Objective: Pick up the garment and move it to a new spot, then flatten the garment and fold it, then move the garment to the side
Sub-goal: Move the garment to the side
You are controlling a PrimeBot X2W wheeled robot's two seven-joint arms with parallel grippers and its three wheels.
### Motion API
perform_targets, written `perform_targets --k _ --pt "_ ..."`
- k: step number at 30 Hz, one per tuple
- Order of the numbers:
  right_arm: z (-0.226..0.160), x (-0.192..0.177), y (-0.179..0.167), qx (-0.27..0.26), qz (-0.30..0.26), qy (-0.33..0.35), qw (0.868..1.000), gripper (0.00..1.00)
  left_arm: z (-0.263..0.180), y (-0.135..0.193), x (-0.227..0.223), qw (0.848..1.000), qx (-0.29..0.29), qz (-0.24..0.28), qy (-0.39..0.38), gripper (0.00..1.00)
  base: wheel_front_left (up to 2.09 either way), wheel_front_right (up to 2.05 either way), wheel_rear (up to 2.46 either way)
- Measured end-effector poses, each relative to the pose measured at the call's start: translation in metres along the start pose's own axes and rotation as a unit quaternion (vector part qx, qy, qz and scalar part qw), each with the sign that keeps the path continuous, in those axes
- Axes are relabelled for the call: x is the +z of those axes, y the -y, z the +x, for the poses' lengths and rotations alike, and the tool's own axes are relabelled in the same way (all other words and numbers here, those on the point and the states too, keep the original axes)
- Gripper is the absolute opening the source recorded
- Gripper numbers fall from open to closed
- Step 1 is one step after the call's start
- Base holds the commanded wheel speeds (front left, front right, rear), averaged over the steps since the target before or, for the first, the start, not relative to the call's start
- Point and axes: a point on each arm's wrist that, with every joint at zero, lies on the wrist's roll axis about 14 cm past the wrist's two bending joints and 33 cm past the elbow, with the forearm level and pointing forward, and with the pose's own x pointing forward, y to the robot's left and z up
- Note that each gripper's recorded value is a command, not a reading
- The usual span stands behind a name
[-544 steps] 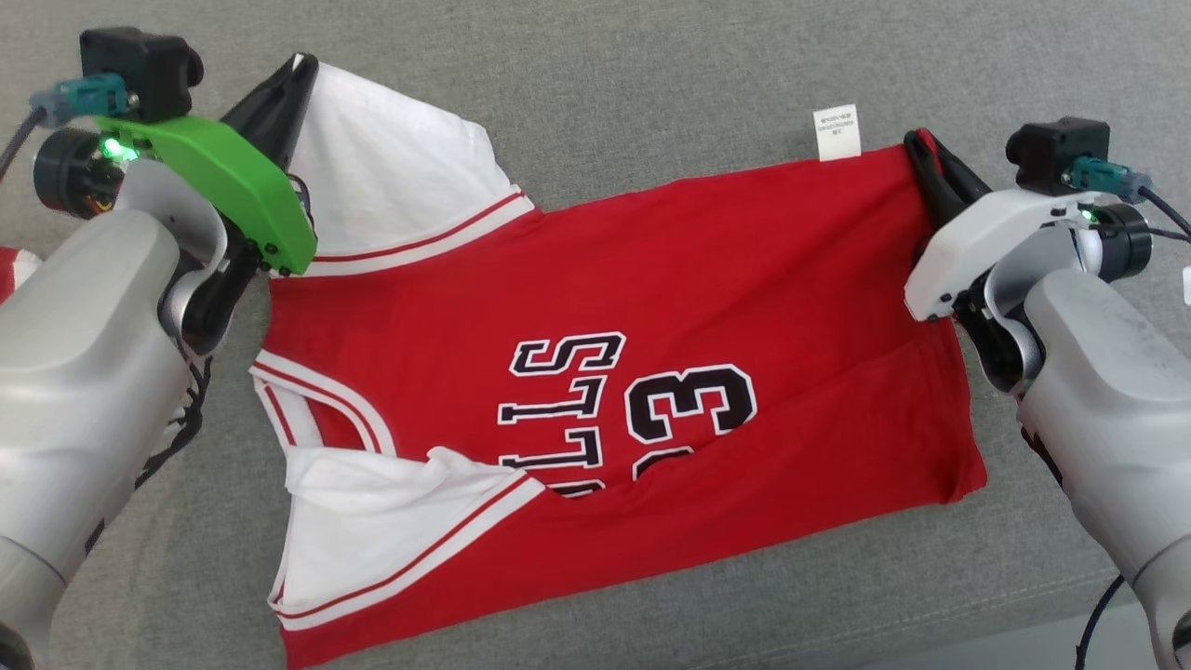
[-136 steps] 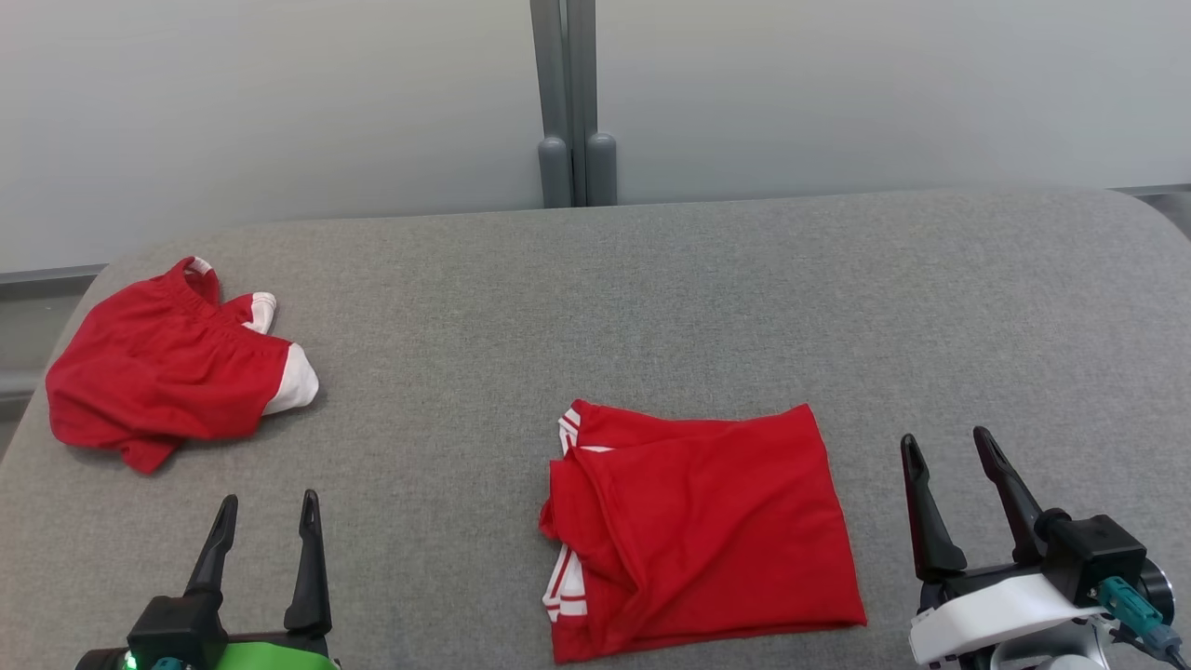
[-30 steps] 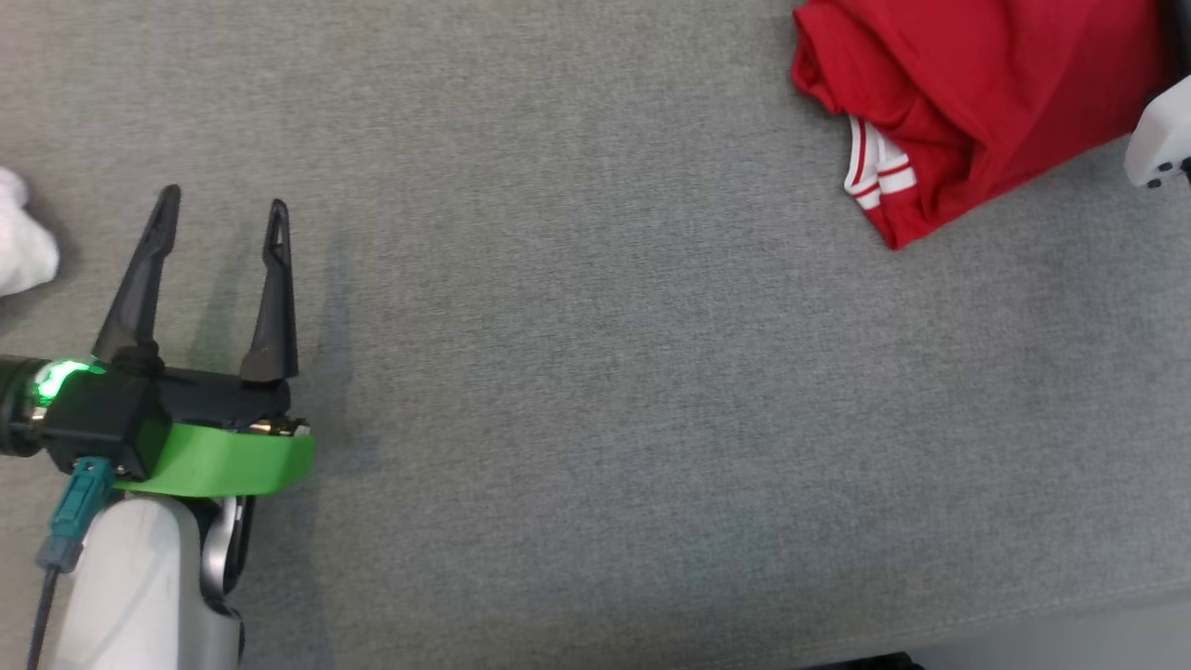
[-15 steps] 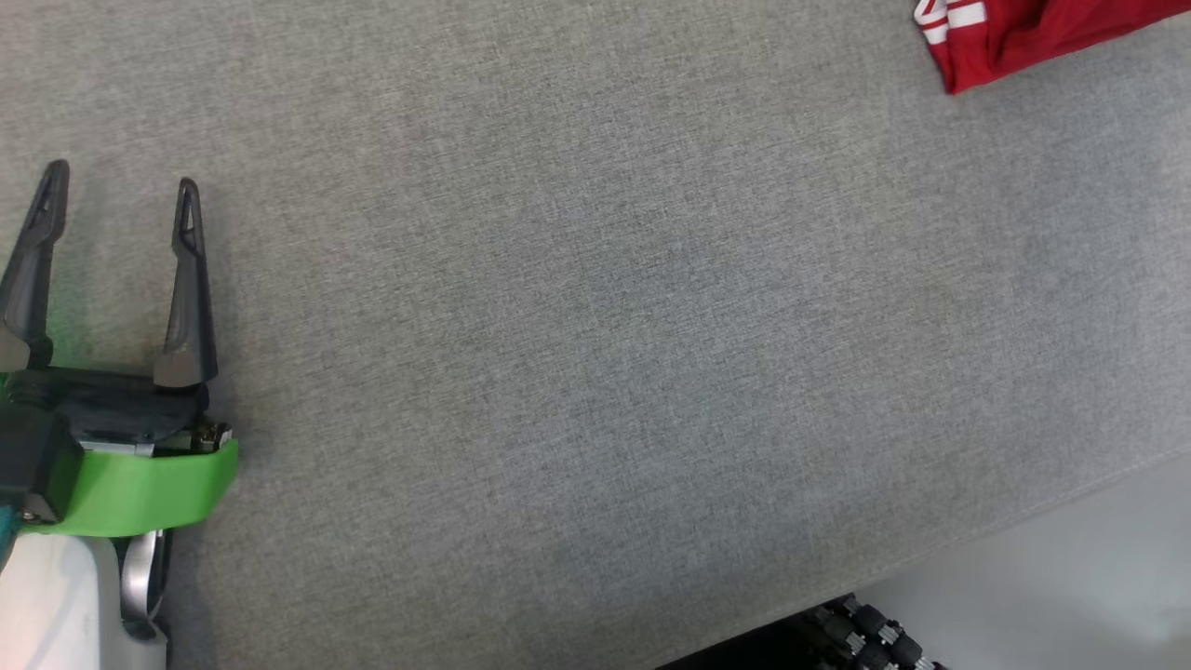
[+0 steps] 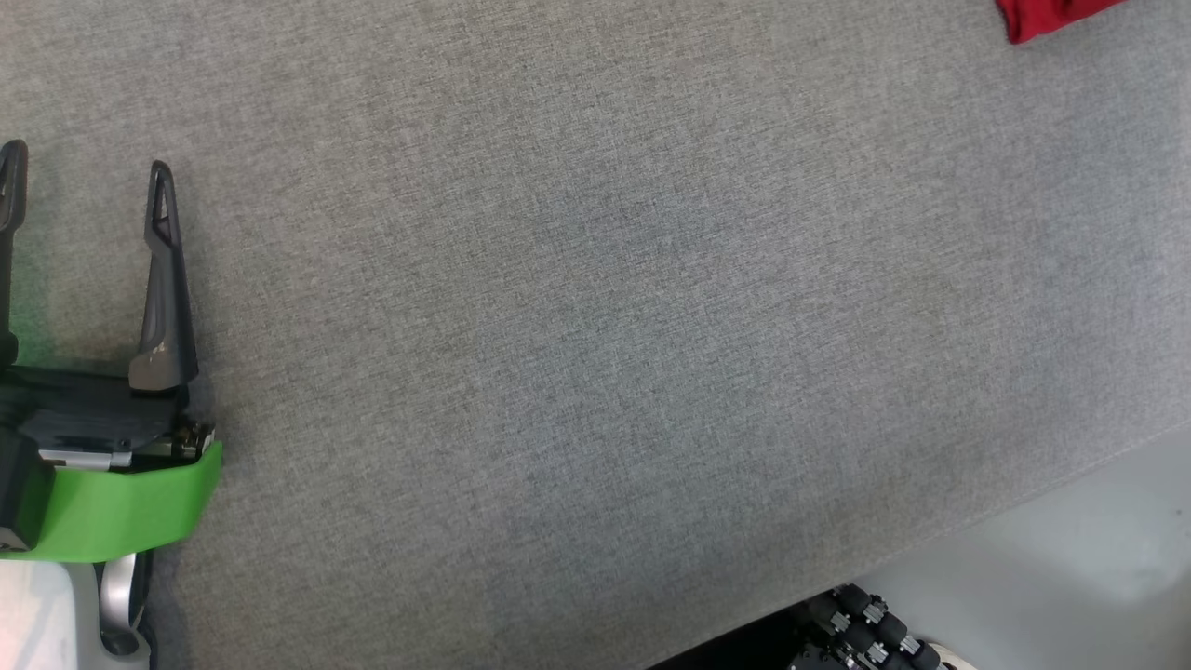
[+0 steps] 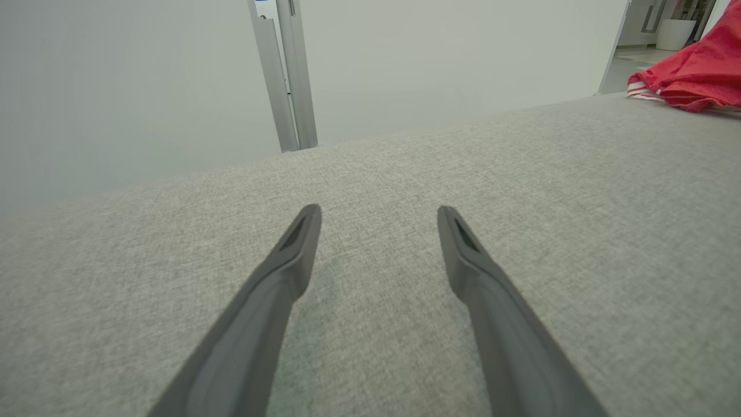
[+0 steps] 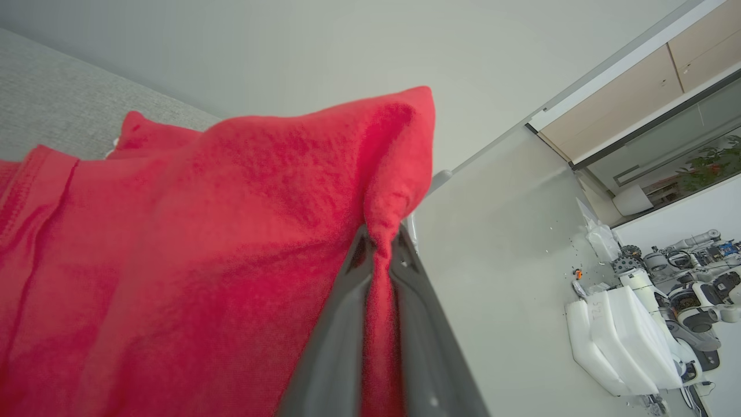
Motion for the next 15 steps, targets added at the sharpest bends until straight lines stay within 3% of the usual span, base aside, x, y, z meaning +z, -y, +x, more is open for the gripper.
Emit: perform_targets --k 8,15 --pt "-0.003 0.012 0.002 -0.005 -0.002 0.030 1.000 1.00 -0.004 -0.001 0.006 1.000 0.010 -0.004 0.002 1.00 0.00 0.00 0.00" --pt "-0.013 0.055 -0.005 0.005 0.004 0.098 0.995 1.00 -0.017 0.003 0.013 0.999 0.029 -0.024 -0.004 1.00 0.00 0.00 0.00"
